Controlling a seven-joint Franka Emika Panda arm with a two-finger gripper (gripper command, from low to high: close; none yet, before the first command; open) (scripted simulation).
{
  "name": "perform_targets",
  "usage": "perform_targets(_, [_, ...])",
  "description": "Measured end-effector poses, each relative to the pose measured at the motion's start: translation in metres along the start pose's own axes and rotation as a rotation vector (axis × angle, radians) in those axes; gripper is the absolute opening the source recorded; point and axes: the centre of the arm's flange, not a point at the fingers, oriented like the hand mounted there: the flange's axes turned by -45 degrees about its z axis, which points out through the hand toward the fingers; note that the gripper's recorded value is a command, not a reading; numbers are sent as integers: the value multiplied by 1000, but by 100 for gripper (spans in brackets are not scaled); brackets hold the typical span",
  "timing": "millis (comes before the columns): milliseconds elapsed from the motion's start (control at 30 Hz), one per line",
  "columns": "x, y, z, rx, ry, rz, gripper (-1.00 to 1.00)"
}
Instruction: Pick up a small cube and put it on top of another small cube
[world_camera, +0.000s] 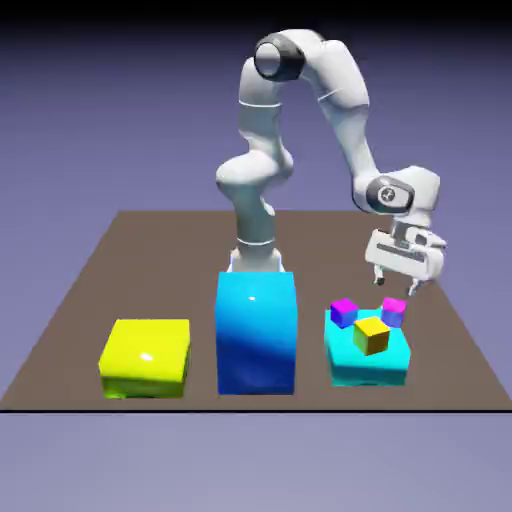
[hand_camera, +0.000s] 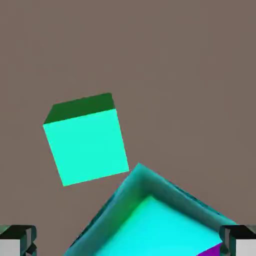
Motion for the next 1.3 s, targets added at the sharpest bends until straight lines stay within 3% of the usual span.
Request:
perform_targets(233, [7,-1,78,25,18,38,0])
perform_targets(267, [8,-2,81,26,19,38,-100])
perform_targets(333, [8,-2,81,26,18,38,-100])
perform_targets(500, [-2,0,16,27,18,38,-100])
perform_targets(600, [-2,8,16,43,14,88,-100])
perform_targets(867, [-122,108,-34,61,74,449,-100])
perform_targets(1167, [-264,80,-25,171,17,336,-100])
perform_targets(1233, [-266,82,-29,170,18,334,-100])
perform_targets(1300, [-260,78,13,171,16,336,-100])
